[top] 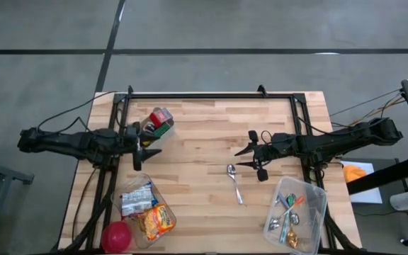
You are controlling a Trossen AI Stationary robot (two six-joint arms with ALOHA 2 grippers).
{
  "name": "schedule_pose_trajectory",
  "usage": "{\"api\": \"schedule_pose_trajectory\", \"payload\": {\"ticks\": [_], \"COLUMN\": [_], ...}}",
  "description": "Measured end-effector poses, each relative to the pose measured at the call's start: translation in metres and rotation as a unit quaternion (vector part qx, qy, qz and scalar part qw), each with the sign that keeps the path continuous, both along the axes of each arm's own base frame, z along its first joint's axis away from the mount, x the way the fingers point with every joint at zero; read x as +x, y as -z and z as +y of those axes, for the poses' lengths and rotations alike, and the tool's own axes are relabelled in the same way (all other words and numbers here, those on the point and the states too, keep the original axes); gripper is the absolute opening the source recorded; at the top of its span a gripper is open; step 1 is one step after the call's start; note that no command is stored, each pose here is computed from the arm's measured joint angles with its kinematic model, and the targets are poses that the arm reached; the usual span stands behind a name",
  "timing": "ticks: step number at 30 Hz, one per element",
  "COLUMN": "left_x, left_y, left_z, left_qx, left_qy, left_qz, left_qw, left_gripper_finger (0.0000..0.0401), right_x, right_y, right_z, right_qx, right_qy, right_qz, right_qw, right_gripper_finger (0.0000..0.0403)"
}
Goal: Pick & Place Food Item
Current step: Put the silver spoon into the white bin
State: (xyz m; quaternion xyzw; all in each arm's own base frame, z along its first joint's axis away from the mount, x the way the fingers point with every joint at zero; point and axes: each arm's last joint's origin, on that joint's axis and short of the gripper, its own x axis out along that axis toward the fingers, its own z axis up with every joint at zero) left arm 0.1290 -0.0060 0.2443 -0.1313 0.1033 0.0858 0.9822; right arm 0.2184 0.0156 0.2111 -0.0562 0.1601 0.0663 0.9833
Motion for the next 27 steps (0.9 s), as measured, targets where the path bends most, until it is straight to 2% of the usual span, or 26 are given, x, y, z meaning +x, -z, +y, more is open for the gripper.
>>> {"api": "schedule_pose_trajectory", "payload": {"ticks": [8, 16, 27], "left_x": [-0.0113, -0.0112, -0.0114], "left_y": [-0.0033, -0.0016, -0.0009], "left_z": [0.0010, 0.0010, 0.0010], "left_qx": [0.009, -0.015, -0.020], "left_qy": [0.004, -0.001, -0.003], "left_qz": [-0.004, 0.001, 0.005], "left_qw": [1.000, 1.000, 1.000], "left_gripper_finger": [0.0285, 0.0285, 0.0285], "right_x": [0.0000, 0.0000, 0.0000], "right_y": [0.0000, 0.0000, 0.0000], "right_z": [0.0000, 0.0000, 0.0000], "right_qx": [0.000, 0.000, 0.000], "right_qy": [0.000, 0.000, 0.000], "right_qz": [0.000, 0.000, 0.000], "right_qw": [1.000, 1.000, 1.000], "right_gripper_finger": [0.0157, 0.0157, 0.0157]}}
